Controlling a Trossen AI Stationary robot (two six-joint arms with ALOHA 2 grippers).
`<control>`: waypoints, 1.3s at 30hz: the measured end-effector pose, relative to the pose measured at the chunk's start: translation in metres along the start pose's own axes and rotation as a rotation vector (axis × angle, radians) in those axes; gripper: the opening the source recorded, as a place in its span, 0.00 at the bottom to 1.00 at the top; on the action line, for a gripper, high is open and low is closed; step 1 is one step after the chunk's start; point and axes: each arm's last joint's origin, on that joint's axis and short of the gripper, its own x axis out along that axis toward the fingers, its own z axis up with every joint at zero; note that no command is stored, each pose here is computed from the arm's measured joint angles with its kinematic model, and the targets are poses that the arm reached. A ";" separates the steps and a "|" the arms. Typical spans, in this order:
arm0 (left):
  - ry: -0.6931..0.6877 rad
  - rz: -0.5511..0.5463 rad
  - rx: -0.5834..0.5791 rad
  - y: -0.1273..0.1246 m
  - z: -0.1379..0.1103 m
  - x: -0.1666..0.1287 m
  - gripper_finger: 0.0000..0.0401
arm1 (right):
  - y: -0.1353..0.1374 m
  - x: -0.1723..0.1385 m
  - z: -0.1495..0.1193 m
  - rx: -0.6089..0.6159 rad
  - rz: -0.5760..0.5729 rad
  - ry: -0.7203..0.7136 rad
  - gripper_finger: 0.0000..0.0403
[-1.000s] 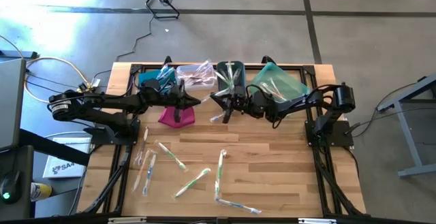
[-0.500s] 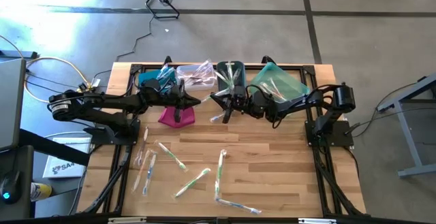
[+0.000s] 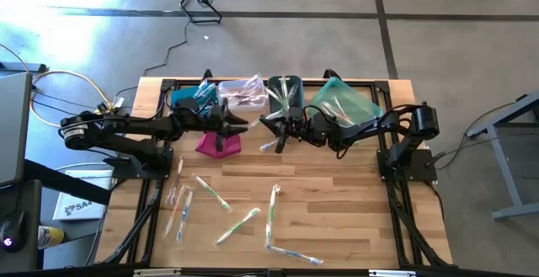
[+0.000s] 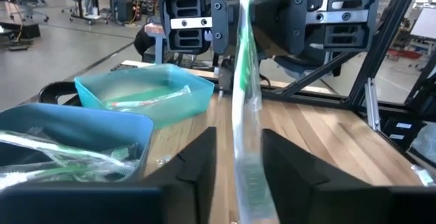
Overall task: Pick & Place Toothbrushes
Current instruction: Put the green toothbrush into the dark blue bin
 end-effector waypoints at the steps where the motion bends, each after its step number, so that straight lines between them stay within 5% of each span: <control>1: 0.002 0.000 -0.001 0.000 0.000 0.000 0.30 | 0.000 0.000 0.000 0.000 0.000 0.000 0.05; 8: 0.002 0.001 -0.001 0.000 0.000 0.000 0.38 | 0.000 0.000 0.000 0.001 0.000 -0.004 0.05; 39: 0.030 0.005 0.019 0.000 -0.003 0.000 0.39 | 0.000 0.000 0.000 0.001 -0.002 -0.004 0.05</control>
